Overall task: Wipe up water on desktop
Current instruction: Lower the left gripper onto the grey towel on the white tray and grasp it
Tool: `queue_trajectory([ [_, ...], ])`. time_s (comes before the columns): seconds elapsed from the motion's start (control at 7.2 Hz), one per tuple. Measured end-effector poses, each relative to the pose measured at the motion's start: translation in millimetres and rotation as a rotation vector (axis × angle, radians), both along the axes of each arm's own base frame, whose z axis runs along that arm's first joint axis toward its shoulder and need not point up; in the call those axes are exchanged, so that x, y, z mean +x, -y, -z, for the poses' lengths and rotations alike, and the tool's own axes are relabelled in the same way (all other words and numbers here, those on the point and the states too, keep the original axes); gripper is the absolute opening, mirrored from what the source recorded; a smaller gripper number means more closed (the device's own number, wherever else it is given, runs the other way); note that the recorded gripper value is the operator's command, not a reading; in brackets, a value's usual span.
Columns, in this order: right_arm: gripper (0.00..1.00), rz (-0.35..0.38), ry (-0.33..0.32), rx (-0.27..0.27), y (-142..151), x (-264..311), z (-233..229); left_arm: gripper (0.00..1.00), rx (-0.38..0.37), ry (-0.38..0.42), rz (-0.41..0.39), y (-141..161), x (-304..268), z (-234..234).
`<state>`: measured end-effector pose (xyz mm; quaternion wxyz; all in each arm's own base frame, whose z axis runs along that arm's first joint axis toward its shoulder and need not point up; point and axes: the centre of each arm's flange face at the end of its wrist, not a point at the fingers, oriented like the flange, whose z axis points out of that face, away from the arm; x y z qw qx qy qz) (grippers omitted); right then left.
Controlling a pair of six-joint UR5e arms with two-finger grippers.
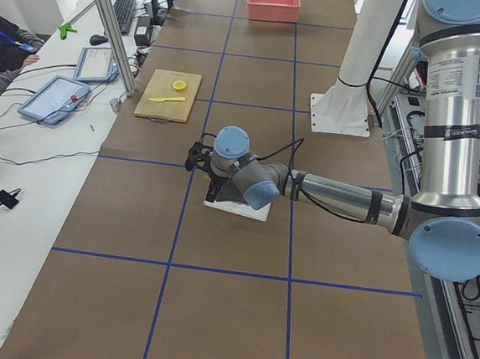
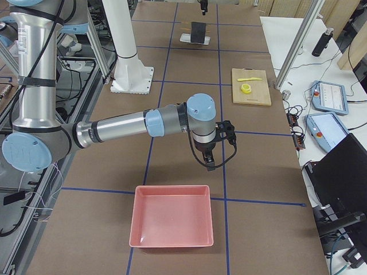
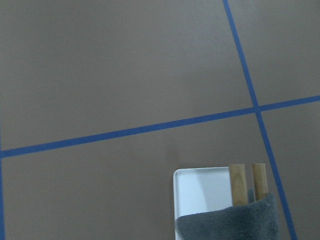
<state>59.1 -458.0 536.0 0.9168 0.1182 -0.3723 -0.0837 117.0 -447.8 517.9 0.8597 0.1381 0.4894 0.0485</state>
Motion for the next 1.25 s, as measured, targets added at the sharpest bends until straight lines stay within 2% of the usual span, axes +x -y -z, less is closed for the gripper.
queue_trajectory([
  [0.14,1.0,0.0,0.0,-0.002,0,0,-1,0.75,-0.005,-0.011,-0.013,-4,15,3],
  [0.56,1.0,0.0,-0.002,-0.005,-1,0,-3,0.28,-0.021,-0.027,-0.015,-12,46,6],
  [1.11,1.0,0.001,-0.002,-0.007,-1,0,-4,0.23,-0.027,-0.026,-0.014,-13,50,3],
  [1.25,1.0,0.001,-0.003,-0.007,-1,0,-4,0.15,-0.028,-0.026,-0.014,-13,50,3],
])
